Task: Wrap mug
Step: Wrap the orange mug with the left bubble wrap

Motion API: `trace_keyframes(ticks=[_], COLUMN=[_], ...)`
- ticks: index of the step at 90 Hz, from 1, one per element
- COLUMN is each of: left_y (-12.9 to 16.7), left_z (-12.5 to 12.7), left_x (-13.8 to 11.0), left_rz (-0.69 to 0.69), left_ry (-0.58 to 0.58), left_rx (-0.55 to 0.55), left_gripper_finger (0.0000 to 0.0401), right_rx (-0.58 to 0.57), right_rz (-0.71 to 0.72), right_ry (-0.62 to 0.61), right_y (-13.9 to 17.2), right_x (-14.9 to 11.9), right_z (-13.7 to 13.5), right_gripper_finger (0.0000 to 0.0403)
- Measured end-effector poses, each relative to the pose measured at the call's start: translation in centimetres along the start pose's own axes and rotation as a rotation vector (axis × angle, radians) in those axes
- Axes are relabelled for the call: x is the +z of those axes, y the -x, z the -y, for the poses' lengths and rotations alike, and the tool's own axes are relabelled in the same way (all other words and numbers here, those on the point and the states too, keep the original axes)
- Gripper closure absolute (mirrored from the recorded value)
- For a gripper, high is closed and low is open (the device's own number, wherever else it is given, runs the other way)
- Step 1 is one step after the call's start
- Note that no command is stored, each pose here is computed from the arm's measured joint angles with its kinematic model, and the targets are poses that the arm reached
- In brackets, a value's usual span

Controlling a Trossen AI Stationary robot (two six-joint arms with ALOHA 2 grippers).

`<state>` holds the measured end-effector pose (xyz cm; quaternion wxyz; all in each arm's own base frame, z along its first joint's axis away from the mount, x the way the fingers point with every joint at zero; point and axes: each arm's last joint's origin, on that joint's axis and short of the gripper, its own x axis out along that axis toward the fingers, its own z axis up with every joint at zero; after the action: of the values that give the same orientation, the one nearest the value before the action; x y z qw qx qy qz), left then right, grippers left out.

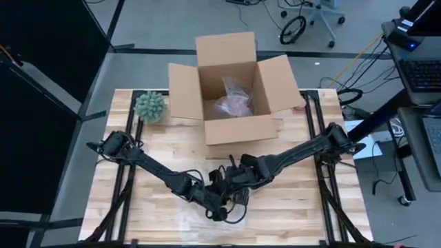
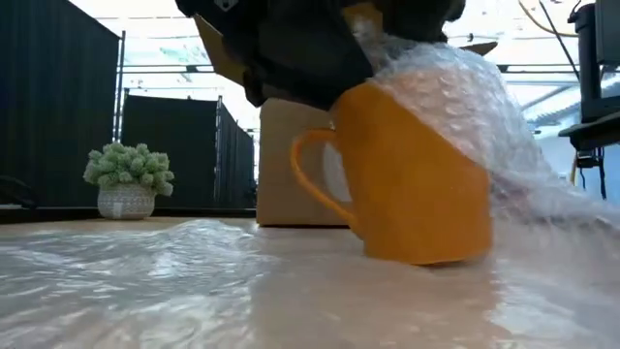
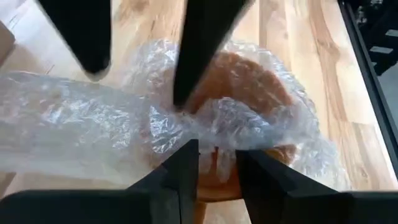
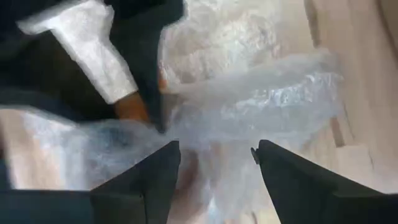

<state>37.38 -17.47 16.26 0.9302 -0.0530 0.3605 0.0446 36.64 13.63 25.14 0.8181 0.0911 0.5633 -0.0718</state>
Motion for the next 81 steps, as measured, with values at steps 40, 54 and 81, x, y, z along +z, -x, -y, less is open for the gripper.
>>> trace_keyframes(ticks=[40,54,81], left_y=[-0.3,-0.2,-0.2], left_z=[0.2,0.2,0.3], left_x=[-0.6,-0.5,-0.3], left_rz=[-0.022,-0.011,-0.016], left_ry=[-0.019,-0.016,-0.031], left_rx=[0.0,0.002,-0.039], left_gripper_finger=[0.0306,0.0306,0.0306], right_rx=[-0.053,-0.035,-0.084], right_rz=[0.011,0.022,0.053], right_ry=[0.05,0.084,0.128], right_y=[0.4,2.3,-0.7], right_x=[-1.4,-2.5,-8.3], right_z=[-1.6,-2.3,-5.8], right_gripper_finger=[0.0198,0.0198,0.0198])
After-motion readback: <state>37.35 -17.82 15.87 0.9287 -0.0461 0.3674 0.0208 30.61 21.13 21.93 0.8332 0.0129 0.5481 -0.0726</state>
